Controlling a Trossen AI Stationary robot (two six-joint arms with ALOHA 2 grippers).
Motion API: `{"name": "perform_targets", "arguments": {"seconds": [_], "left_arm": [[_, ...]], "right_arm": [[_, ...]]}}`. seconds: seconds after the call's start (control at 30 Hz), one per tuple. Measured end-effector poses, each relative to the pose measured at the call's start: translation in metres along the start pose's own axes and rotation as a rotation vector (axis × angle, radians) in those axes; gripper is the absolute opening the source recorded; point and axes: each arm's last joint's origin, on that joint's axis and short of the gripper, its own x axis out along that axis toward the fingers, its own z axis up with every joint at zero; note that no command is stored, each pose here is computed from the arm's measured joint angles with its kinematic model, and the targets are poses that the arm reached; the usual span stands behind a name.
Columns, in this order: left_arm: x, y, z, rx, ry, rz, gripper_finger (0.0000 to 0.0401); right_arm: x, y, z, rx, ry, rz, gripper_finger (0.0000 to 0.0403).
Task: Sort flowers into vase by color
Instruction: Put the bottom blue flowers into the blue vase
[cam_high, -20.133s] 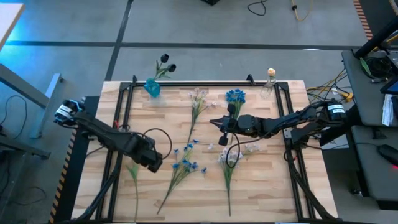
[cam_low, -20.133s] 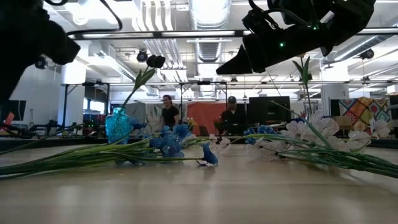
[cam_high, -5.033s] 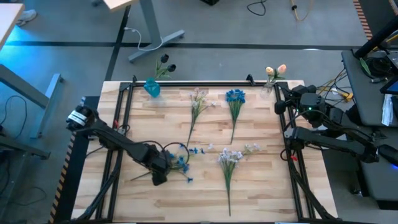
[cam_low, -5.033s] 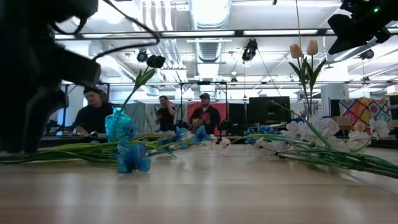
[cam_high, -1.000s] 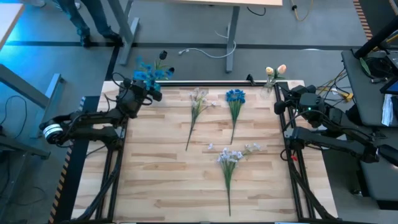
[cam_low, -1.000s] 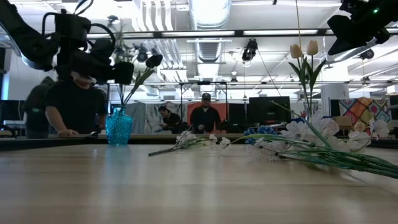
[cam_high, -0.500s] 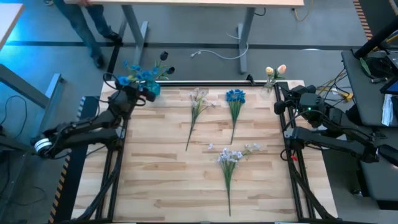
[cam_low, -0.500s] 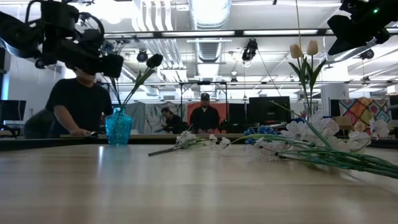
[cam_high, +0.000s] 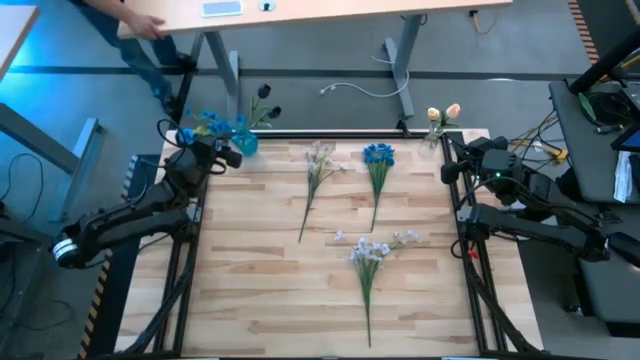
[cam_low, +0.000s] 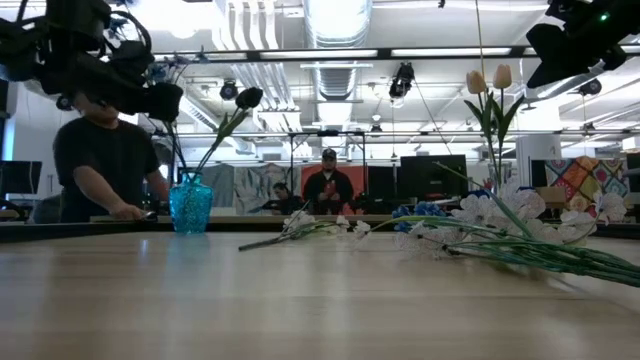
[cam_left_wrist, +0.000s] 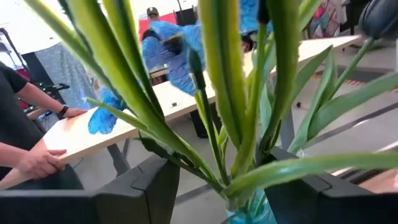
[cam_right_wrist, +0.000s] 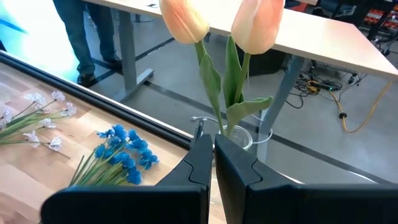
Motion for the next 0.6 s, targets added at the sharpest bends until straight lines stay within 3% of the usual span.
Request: {"name": "perform_targets", "arguments": {"seconds": [0.23, 0.4, 0.6], "left_arm": [[-0.004, 0.004, 0.002, -0.012, 0.023, -0.004, 0.0193], [0.001, 0.006, 0.023, -0.014, 0.021, -0.004, 0.0193], [0.021, 0.001, 0.047, 0.073, 0.092, -0.011, 0.0181]], "right_arm": [[0.000, 0.000, 0.001, 0.006, -0.008, 0.002, 0.0013], [0.000, 0.000, 0.002, 0.002, -0.014, 0.004, 0.0013], [0.000, 0.000, 0.002, 0.002, -0.014, 0.004, 0.0013]]}}
